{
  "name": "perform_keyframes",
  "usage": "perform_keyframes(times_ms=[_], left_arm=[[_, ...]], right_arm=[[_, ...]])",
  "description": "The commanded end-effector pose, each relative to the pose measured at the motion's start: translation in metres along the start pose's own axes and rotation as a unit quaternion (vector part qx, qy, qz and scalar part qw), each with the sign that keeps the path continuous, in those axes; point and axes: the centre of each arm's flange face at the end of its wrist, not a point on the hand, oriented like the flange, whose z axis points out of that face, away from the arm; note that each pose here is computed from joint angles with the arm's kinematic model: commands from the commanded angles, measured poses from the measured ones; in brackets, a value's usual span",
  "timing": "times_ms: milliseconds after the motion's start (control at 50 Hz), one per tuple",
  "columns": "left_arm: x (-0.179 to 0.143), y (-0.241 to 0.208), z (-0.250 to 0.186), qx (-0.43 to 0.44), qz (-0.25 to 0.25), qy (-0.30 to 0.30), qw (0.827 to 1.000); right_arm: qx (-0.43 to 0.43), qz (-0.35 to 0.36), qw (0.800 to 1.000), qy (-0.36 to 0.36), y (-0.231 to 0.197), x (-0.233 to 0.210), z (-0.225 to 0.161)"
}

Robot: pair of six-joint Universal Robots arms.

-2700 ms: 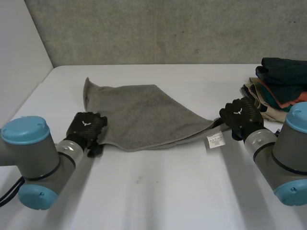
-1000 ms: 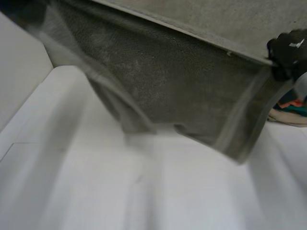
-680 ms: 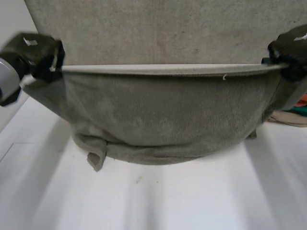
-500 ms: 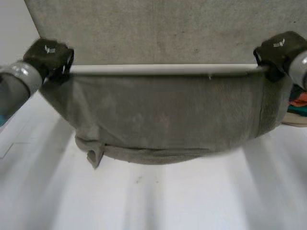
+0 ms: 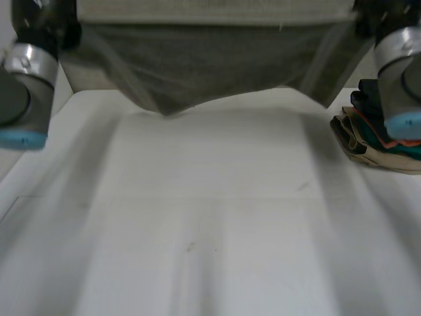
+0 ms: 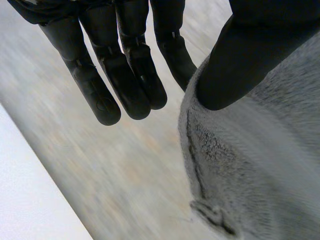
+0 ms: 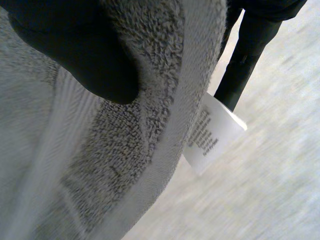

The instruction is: Fold the laundry.

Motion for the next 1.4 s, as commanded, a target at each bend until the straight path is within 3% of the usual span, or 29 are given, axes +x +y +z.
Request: perform_keyframes(times_ms=[20, 120, 160, 240, 260, 400, 440, 520, 540, 620, 660, 720, 760, 800, 880, 1000, 1140, 1260, 1400], left_arm=[[0.034, 0.061, -0.069, -0.135, -0.015, 0.065, 0.989], [0.051, 0.084, -0.116, -0.215, -0.028, 0.100, 0.971], [0.056, 0.086, -0.142, -0.263, -0.030, 0.121, 0.957], [0.049, 0.062, -0.170, -0.316, -0.002, 0.152, 0.937], [0.049, 0.058, -0.177, -0.327, 0.006, 0.161, 0.931], [0.034, 0.031, -0.244, -0.427, 0.104, 0.251, 0.862], [0.027, 0.024, -0.264, -0.453, 0.144, 0.285, 0.832], [0.023, 0.015, -0.282, -0.470, 0.180, 0.332, 0.798], [0.024, 0.015, -0.282, -0.467, 0.184, 0.338, 0.796], [0.022, 0.015, -0.264, -0.428, 0.194, 0.327, 0.820], [0.022, 0.022, -0.243, -0.388, 0.206, 0.309, 0.843], [0.028, 0.031, -0.220, -0.340, 0.219, 0.298, 0.865], [0.042, 0.034, -0.193, -0.277, 0.233, 0.284, 0.888], [0.052, 0.037, -0.179, -0.246, 0.232, 0.277, 0.899], [0.081, 0.057, -0.145, -0.196, 0.217, 0.266, 0.919], [0.101, 0.084, -0.118, -0.185, 0.215, 0.259, 0.923], [0.120, 0.106, -0.081, -0.175, 0.234, 0.208, 0.933], [0.133, 0.121, -0.076, -0.173, 0.234, 0.205, 0.934], [0.154, 0.105, -0.083, -0.156, 0.227, 0.219, 0.936]], right_arm=[[-0.180, -0.002, 0.977, -0.115, 0.087, -0.042, -0.054], [-0.250, -0.044, 0.955, -0.151, 0.122, -0.055, -0.085], [-0.273, -0.063, 0.946, -0.165, 0.124, -0.056, -0.095], [-0.345, -0.101, 0.908, -0.215, 0.119, -0.052, -0.128], [-0.373, -0.108, 0.891, -0.235, 0.110, -0.049, -0.142], [-0.460, -0.145, 0.817, -0.314, 0.075, -0.031, -0.201], [-0.463, -0.163, 0.809, -0.322, 0.066, -0.022, -0.209], [-0.448, -0.215, 0.800, -0.336, 0.054, -0.007, -0.217], [-0.442, -0.223, 0.800, -0.339, 0.054, -0.006, -0.217], [-0.438, -0.219, 0.807, -0.331, 0.055, -0.007, -0.214], [-0.437, -0.211, 0.812, -0.324, 0.063, -0.009, -0.210], [-0.428, -0.196, 0.834, -0.288, 0.087, -0.014, -0.191], [-0.421, -0.187, 0.847, -0.265, 0.096, -0.014, -0.180], [-0.415, -0.176, 0.862, -0.232, 0.106, -0.015, -0.168], [-0.409, -0.178, 0.872, -0.201, 0.122, -0.022, -0.157], [-0.363, -0.195, 0.894, -0.177, 0.131, -0.042, -0.134], [-0.325, -0.202, 0.911, -0.150, 0.150, -0.048, -0.109], [-0.317, -0.212, 0.916, -0.126, 0.163, -0.054, -0.098], [-0.294, -0.209, 0.928, -0.093, 0.134, -0.052, -0.091]])
